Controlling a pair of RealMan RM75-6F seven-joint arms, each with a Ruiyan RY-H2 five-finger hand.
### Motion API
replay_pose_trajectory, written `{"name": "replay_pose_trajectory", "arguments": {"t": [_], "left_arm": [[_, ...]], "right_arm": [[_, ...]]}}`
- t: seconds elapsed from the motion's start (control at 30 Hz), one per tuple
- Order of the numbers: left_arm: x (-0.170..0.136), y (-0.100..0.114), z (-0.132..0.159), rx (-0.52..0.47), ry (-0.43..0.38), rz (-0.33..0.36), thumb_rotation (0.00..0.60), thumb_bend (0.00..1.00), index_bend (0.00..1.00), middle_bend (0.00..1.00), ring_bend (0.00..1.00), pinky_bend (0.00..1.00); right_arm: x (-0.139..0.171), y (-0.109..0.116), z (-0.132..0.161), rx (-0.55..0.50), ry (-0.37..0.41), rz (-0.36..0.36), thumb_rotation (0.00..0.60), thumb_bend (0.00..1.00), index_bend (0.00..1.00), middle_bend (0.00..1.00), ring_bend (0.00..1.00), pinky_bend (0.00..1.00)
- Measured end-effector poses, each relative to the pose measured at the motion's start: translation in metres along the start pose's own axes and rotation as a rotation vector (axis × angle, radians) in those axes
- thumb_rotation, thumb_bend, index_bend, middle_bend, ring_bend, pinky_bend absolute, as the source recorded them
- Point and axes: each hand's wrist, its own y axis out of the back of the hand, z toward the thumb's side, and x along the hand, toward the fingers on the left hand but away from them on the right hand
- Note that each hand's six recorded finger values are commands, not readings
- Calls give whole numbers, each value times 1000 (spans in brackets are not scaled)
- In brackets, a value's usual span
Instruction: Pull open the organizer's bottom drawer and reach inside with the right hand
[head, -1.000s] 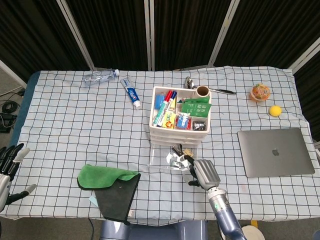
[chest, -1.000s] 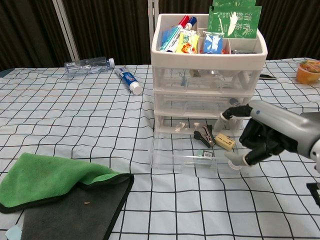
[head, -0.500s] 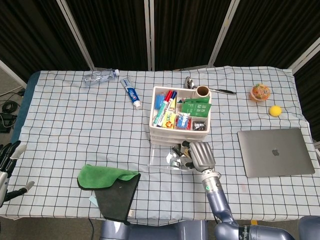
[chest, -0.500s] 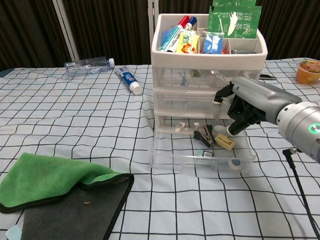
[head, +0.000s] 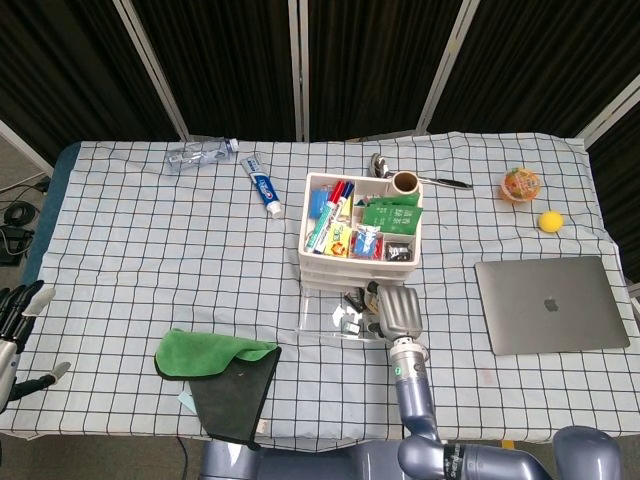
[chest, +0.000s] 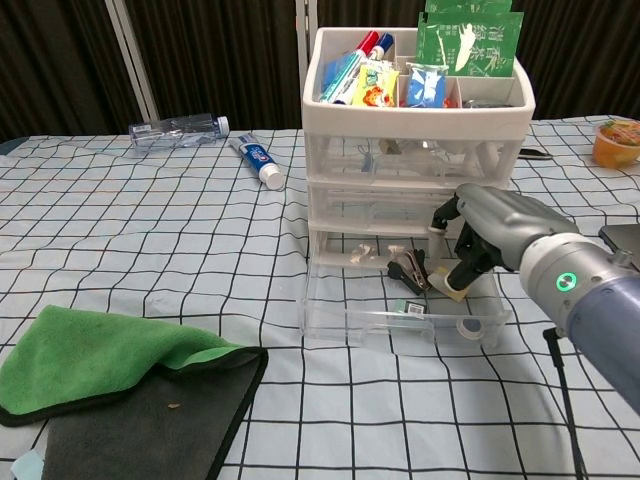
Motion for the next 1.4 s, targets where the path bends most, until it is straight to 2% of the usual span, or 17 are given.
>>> {"name": "replay_pose_trajectory", "arguments": {"t": [0.3, 0.53, 0.73, 1.03, 1.23, 1.4], "left_arm": [[-2, 3, -2, -27, -13, -2, 600, 0, 0, 0, 0, 0], [-2, 2, 1, -29, -28, -13, 600, 0, 0, 0, 0, 0], [-2, 2, 0, -30, -29, -13, 600, 0, 0, 0, 0, 0], [-4, 2, 3, -21, -34, -8, 600, 0, 0, 0, 0, 0], [-6, 4, 5, -16, -36, 5, 600, 0, 0, 0, 0, 0], [-6, 3, 5, -10, -33, 3, 600, 0, 0, 0, 0, 0]], "right_arm": [[-6, -14, -1, 4, -118, 18, 600, 193, 545, 1000, 1000, 809], [-9, -12, 2, -69, -161, 16, 600, 185, 525, 1000, 1000, 810], [-6, -11, 3, -66, -157, 28, 600, 186, 519, 1000, 1000, 809], [14, -5, 11, -64, -71, 36, 600, 245, 518, 1000, 1000, 809], [22, -2, 18, -65, 54, 108, 600, 244, 508, 1000, 1000, 809], [24, 0, 17, 2, 168, 172, 600, 212, 494, 1000, 1000, 809]]}}
